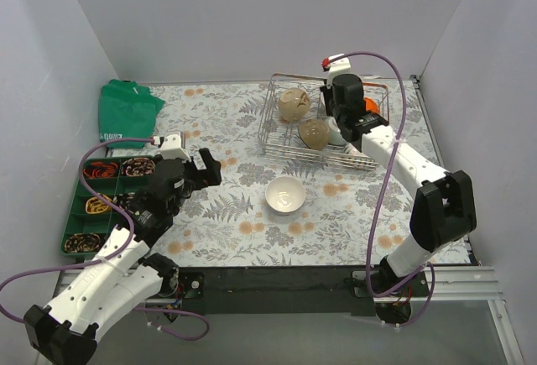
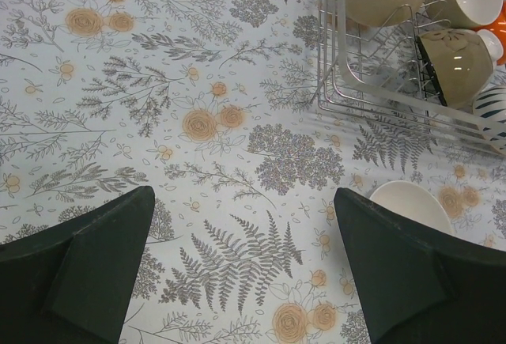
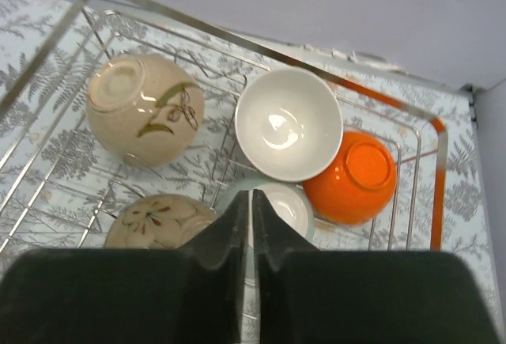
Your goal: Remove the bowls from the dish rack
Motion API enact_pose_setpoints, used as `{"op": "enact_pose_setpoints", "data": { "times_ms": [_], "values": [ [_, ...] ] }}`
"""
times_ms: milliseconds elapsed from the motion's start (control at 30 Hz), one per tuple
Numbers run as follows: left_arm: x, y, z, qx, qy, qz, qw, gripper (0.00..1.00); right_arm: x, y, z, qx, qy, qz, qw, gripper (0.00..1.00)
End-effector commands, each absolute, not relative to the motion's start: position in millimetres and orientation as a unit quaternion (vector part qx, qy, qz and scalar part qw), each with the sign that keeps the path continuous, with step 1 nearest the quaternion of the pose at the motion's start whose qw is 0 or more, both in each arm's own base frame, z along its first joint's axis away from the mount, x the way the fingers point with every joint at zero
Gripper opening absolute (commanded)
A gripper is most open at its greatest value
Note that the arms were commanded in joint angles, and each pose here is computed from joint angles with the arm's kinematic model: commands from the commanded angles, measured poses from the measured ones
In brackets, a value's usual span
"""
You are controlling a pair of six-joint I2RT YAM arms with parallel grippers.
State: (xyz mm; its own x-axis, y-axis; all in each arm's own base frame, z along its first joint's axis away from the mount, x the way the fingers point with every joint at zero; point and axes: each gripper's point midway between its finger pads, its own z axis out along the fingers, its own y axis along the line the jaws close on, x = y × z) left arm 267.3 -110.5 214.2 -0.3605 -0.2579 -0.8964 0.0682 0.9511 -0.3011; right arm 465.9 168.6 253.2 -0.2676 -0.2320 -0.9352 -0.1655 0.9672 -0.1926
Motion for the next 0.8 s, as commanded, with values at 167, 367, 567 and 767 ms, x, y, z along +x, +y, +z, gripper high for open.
{"op": "enact_pose_setpoints", "data": {
  "times_ms": [167,367,567,767],
  "values": [
    [268,-111,209,-0.054,0.816,-0.143,0.558,0.98,493,120,234,-0.050,0.820,0.028,0.569,0.45],
    [268,-110,206,-0.055,0.819,-0.138,0.555,0.98,528,99,209,-0.014,0.835,0.076,0.545,0.46],
    [269,-109,204,-0.054,0.821,-0.133,0.553,0.98,565,86,178,0.020,0.846,0.085,0.525,0.47],
    [271,-110,199,-0.051,0.826,-0.129,0.546,0.98,595,70,151,0.030,0.853,0.067,0.518,0.47]
  ]
}}
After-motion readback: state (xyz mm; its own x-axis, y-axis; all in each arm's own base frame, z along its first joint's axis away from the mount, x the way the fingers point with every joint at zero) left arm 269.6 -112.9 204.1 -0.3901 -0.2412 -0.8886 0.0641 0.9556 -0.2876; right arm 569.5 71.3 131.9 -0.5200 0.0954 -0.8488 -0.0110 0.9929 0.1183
